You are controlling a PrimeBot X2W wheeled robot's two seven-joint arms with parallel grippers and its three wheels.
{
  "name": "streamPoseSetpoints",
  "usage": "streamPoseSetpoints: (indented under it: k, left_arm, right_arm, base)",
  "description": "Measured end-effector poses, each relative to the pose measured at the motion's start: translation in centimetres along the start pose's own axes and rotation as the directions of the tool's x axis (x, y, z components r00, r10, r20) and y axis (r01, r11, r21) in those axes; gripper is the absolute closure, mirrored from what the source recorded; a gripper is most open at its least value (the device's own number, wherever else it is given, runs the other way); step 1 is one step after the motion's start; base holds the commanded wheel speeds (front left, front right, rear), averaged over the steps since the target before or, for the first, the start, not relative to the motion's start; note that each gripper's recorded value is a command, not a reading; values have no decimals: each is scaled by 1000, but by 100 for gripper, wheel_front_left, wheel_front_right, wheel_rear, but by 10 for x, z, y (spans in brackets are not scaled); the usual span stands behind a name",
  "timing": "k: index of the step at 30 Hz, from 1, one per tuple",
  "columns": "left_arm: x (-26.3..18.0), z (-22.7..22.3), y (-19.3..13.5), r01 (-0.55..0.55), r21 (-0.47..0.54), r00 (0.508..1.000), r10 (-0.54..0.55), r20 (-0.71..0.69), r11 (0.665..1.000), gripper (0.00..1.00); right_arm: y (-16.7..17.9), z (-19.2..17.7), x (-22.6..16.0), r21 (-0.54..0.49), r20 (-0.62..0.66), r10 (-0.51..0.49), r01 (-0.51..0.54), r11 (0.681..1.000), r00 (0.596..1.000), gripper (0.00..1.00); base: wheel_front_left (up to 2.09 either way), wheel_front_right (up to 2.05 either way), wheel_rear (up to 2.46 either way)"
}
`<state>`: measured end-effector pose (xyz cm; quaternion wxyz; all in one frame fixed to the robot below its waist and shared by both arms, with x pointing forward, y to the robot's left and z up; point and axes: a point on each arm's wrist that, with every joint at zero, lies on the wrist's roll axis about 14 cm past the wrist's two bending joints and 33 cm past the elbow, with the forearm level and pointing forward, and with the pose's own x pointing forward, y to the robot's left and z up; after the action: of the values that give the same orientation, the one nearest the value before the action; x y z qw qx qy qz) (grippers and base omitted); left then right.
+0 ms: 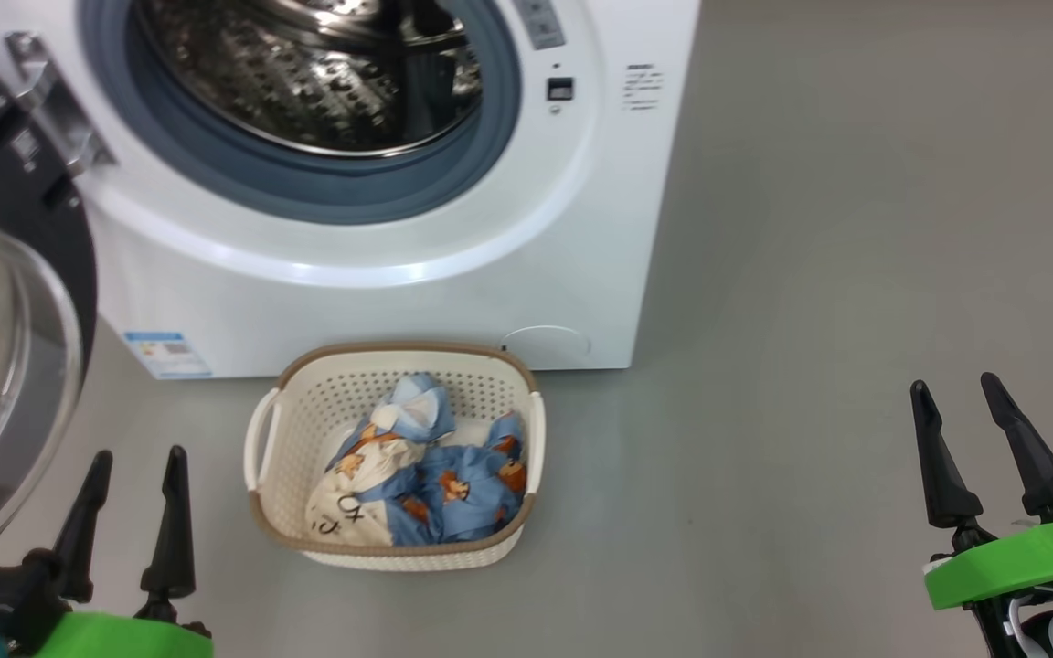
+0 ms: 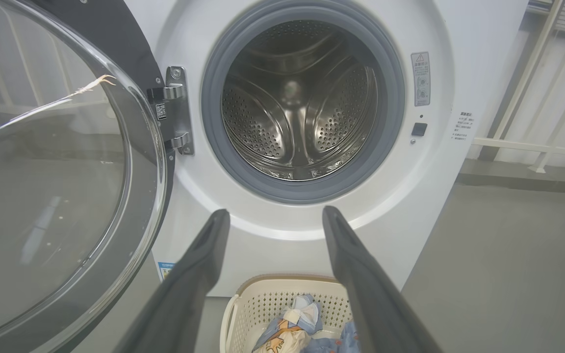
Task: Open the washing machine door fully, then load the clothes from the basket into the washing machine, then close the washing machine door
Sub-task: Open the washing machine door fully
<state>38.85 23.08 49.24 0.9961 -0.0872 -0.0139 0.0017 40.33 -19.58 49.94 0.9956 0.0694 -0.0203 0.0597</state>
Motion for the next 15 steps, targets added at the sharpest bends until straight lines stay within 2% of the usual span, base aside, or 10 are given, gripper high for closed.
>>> streamPoseSetpoints:
  k: [15]
  left_arm:
    - [1,-3,-13,35,-7,999,-35,-6,999,0]
  right_arm:
    - [-16,7,-25,-9,13,-59,59,998,998,0]
  base:
    - [0,0,0]
